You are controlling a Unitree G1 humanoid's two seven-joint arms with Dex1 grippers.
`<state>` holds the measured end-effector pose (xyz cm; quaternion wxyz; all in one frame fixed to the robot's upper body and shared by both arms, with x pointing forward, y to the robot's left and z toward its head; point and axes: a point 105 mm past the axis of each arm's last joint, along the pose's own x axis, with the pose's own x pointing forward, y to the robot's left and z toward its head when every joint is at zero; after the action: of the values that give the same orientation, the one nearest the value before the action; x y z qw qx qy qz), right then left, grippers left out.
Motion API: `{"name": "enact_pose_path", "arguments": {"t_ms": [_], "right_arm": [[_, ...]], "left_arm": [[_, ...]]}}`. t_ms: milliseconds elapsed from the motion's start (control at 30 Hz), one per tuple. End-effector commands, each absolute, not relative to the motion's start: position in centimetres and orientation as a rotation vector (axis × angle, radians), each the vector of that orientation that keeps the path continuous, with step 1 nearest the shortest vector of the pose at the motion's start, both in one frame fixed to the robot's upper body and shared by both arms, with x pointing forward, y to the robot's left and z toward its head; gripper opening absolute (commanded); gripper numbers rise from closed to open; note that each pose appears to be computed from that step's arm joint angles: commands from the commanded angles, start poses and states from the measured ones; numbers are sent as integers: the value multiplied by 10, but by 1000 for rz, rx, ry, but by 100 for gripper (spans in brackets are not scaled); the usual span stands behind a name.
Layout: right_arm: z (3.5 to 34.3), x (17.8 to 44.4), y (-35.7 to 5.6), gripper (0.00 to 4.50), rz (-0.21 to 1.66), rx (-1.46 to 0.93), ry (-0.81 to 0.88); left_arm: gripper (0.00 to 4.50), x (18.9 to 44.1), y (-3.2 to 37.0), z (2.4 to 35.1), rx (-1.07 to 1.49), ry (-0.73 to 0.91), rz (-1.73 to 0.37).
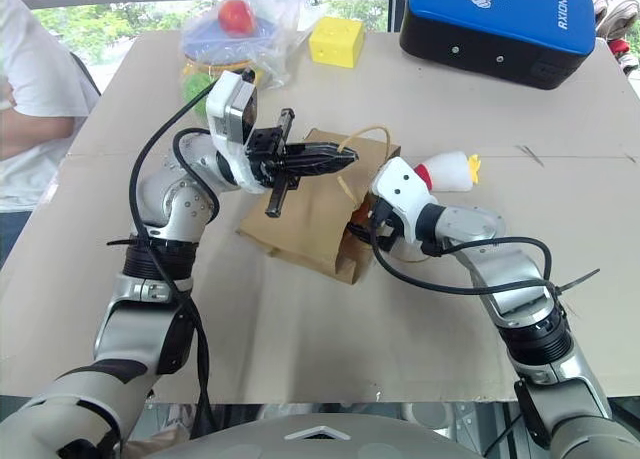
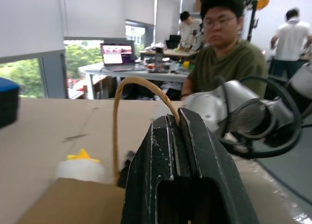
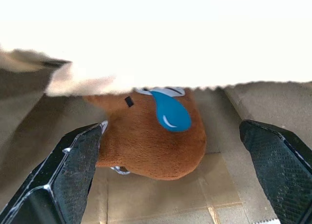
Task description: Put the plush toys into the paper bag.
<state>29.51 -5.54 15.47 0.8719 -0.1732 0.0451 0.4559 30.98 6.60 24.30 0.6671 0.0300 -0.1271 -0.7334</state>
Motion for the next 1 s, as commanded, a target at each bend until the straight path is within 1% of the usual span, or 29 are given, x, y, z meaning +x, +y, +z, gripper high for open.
{"name": "enact_pose_path", "arguments": {"t_ms": [33,200,333,367,433,600,733,833,933,1000], "right_arm": [[187,287,-75,447,864,-375,12],[199,273,-100,447,803,-418,38],[214,279,-121,447,733,-415,36],[211,294,-137,447,671,-452,63],[204,315,-159,447,601,-515,102],[179,371,-181,447,608,-621,179],[163,393,-184,447,664,-674,264],[150,406,-184,447,647,-626,358],[137,405,-178,369,677,-586,421],[135,403,-175,266,689,-553,424]], "left_arm": [[0,312,72,253,173,-334,-1629],[0,314,78,258,186,-358,-1570],[0,314,81,261,197,-370,-1547],[0,312,81,261,189,-374,-1541],[0,311,81,261,174,-375,-1530],[0,299,83,258,143,-344,-1534],[0,294,91,257,162,-312,-1519],[0,293,96,259,168,-307,-1483],[0,293,102,261,165,-313,-1433],[0,293,104,261,154,-316,-1411]]}}
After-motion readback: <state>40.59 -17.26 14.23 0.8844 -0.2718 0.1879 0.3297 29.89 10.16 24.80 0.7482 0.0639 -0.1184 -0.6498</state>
